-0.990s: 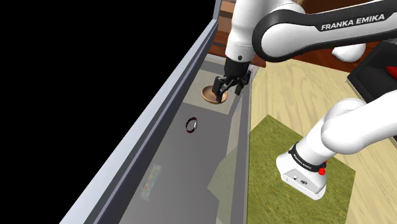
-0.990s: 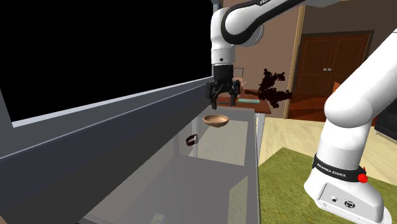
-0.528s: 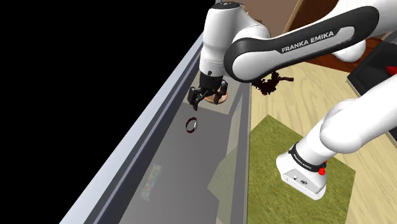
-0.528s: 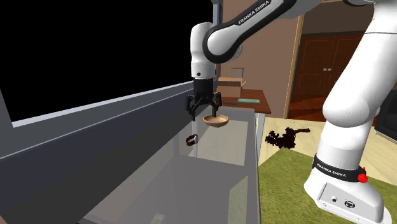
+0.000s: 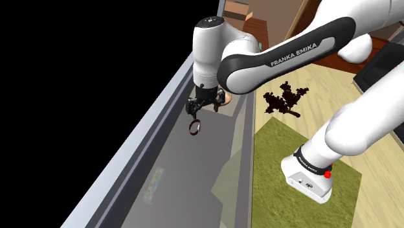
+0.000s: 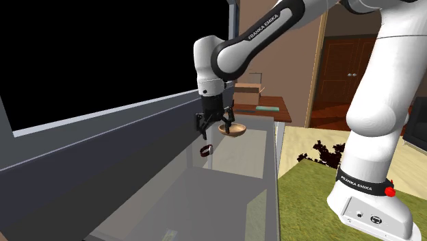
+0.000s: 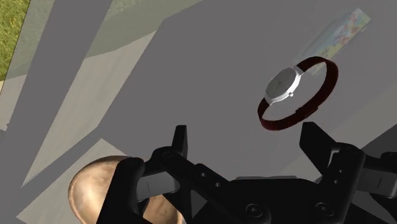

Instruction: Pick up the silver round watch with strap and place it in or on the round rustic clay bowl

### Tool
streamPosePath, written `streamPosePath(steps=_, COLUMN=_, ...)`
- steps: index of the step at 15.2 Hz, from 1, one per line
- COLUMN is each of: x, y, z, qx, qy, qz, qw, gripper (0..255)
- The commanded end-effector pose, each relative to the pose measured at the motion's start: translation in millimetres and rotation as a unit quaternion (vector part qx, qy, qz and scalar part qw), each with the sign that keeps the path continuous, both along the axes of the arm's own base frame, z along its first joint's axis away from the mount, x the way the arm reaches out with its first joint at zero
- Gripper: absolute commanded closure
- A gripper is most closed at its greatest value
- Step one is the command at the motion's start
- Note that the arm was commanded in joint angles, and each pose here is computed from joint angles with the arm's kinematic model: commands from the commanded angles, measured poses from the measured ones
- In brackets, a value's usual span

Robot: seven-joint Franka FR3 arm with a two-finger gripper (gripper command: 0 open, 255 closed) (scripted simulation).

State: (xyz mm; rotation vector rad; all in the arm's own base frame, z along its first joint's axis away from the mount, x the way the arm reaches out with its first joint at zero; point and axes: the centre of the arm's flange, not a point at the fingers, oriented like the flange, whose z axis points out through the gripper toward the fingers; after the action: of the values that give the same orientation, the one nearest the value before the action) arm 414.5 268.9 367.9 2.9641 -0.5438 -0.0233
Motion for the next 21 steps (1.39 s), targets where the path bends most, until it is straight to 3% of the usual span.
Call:
streamPosePath(steps=1, x=14, y=7, z=-19, qx=0.039, qy=-0.032, qz=0.001, qw=0.9987, gripper=0)
streamPosePath(steps=10, x=14, y=7, z=-28, qx=0.039, qy=-0.032, qz=0.001, qw=0.9987, gripper=0)
streamPosePath(steps=11, x=16, y=8, z=-28, qx=0.039, qy=-0.032, qz=0.001, qw=0.9987, gripper=255)
streamPosePath(steps=21, x=14, y=7, z=-22, qx=0.039, qy=-0.032, qz=0.001, qw=0.9987, gripper=255)
